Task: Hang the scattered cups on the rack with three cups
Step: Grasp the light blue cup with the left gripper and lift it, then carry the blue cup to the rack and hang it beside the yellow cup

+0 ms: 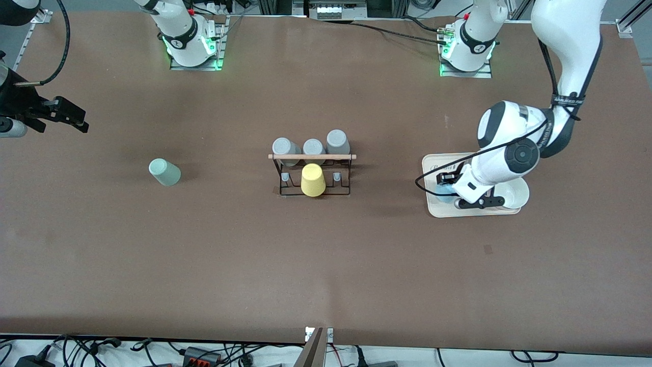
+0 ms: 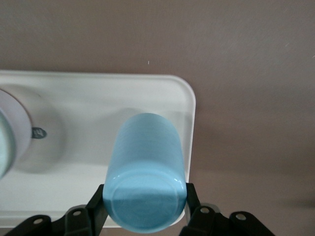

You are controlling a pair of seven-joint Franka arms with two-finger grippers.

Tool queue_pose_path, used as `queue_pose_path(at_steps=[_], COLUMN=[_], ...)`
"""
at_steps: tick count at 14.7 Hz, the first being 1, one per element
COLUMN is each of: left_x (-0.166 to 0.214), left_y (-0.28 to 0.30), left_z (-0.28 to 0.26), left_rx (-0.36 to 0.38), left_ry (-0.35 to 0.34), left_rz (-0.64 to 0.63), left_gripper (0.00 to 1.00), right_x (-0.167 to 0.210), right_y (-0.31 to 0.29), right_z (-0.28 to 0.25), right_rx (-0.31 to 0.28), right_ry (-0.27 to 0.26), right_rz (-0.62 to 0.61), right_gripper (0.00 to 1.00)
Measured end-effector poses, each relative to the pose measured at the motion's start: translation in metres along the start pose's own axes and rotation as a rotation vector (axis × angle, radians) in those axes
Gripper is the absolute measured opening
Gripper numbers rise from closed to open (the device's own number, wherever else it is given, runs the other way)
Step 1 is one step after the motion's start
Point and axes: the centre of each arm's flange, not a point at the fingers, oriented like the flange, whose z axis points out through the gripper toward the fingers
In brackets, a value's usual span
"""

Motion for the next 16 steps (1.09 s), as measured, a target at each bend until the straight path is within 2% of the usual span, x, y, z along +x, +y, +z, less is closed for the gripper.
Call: queue_pose_path(at_steps=[4, 8, 13, 16], left_x=[0.009, -0.016, -0.056, -0.067], left_y=[0.026, 0.110, 0.203, 0.253], left_z=[-0.066, -0.107, -0.130, -0.117], left_rx=[-0.009, -0.054, -0.121, -0.144], left_ry=[0.030, 0.076, 0.096, 0.070], left_rz=[-0.078, -0.176, -0.294, -0.351], left_gripper=[0.65, 0.65, 0.65, 0.65], right_x=[0.002, 0.003, 0.004, 0.005], right_y=[0.000, 0.000, -0.001, -0.001], right_z=[-0.002, -0.003, 0.000, 0.004], right_rx=[0.000, -0.001, 0.000, 0.000], right_ry=[0.005, 0.007, 0.000, -0.007], right_rz=[0.000, -0.001, -0.003, -0.003], right_gripper=[1.00, 1.00, 1.00, 1.00])
